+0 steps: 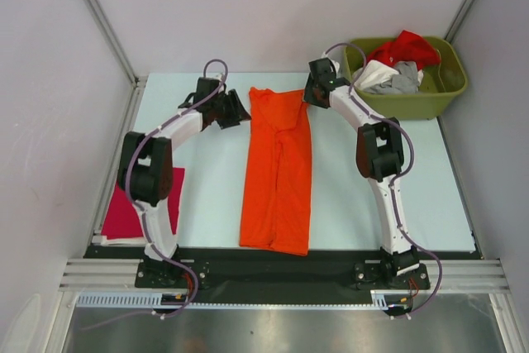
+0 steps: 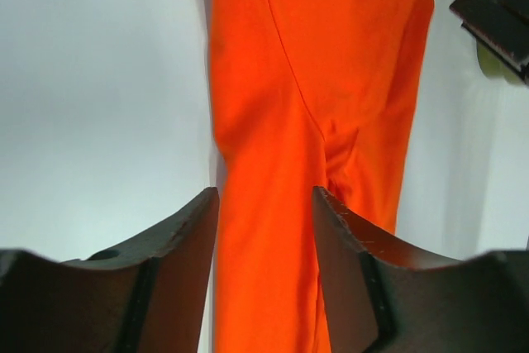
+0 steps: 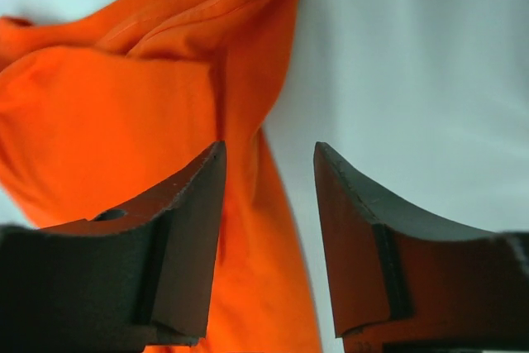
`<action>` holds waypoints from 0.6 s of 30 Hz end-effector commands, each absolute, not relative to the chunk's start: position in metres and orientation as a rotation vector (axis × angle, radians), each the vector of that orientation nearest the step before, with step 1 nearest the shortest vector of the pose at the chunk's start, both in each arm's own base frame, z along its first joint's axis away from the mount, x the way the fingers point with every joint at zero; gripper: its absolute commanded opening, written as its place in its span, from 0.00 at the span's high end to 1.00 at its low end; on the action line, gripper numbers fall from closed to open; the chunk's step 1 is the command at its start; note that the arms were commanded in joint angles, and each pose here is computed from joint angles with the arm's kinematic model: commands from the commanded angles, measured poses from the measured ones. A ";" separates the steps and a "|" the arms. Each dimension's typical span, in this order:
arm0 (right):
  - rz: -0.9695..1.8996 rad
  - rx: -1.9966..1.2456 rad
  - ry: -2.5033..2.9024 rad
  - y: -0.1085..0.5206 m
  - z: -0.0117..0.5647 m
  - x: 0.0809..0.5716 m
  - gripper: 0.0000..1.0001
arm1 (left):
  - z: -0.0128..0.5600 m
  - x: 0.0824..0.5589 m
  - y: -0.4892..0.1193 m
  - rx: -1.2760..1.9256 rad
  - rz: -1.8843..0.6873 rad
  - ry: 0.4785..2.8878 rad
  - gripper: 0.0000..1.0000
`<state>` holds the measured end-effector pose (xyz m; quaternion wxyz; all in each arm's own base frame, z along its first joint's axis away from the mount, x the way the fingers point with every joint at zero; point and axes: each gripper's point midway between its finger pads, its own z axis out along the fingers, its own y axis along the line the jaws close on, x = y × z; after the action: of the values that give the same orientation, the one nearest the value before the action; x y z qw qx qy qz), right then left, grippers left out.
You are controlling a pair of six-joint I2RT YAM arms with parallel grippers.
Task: Fold and stack the t-shirts
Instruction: Fold the tshirt
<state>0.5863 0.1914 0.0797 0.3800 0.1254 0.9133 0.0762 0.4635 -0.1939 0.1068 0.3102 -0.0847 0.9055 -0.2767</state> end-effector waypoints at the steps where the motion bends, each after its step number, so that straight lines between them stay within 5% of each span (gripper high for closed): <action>1: 0.202 0.352 2.253 0.177 0.095 0.615 0.48 | 0.120 0.510 -0.203 -0.159 -0.782 2.268 0.44; 18: 0.380 0.327 2.175 0.189 0.055 0.664 0.51 | 0.085 0.618 -0.202 -0.356 -0.891 2.130 0.40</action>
<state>0.6453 0.1832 0.0383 0.4082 0.1303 0.8941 0.1300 0.5881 -0.2094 0.0536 0.3515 -0.1259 0.8687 -0.3254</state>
